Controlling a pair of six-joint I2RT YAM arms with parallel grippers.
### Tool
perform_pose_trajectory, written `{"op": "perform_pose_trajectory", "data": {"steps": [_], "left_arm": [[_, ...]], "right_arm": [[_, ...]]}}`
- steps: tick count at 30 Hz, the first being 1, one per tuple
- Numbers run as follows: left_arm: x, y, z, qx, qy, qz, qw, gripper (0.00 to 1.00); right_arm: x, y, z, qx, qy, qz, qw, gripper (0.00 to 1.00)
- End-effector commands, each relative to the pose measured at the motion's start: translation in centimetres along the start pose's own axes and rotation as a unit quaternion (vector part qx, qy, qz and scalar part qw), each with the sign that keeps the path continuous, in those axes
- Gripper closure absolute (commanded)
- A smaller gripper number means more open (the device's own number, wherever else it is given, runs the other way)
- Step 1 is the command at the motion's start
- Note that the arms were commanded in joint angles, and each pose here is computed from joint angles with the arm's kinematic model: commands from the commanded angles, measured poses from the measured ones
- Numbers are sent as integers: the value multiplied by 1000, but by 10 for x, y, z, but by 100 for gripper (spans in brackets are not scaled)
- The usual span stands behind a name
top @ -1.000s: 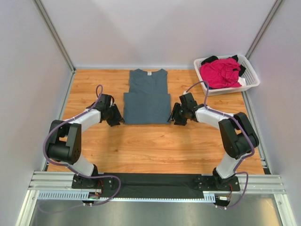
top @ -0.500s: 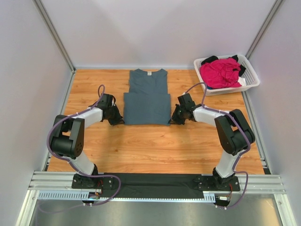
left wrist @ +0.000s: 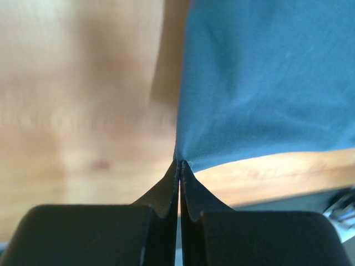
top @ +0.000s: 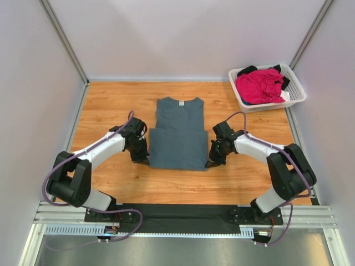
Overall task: Fold and stack the t-shirts
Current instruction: Fold the tshirt
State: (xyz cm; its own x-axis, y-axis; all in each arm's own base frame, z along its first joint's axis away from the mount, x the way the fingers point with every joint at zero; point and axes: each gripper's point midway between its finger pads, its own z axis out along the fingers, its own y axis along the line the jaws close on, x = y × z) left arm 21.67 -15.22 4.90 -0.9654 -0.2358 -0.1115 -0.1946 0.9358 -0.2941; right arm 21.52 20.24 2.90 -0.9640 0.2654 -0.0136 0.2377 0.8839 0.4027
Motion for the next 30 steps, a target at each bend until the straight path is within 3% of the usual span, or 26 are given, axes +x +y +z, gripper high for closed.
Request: {"op": "perform_pose_trajectory", "data": {"steps": [1,6,9,16,21,30], "left_arm": [[49,30,-39,-66,70,23,995,100],[64,26,-91,-56,72,29,995,100],[64,27,-114,-63,55,26,996,100],[-10,-2,-141,-83,-23,55,995,100],[-56,-19,-141,-98,-45,63,992,100],[-108,-34,-132,-71,-112,20,991,100]], "right_arm": [[40,-3,-32,16,64,-7,998,100],[45,9,-83,30,72,-15,997,100],[28,26,-115,32,30,-33,999,100],[-30,50,-139,47,-36,-72,996,100],[-97,76,-149,26,-135,-74,988,100],[-154,93,-143,-9,-181,-98,979,100]]}}
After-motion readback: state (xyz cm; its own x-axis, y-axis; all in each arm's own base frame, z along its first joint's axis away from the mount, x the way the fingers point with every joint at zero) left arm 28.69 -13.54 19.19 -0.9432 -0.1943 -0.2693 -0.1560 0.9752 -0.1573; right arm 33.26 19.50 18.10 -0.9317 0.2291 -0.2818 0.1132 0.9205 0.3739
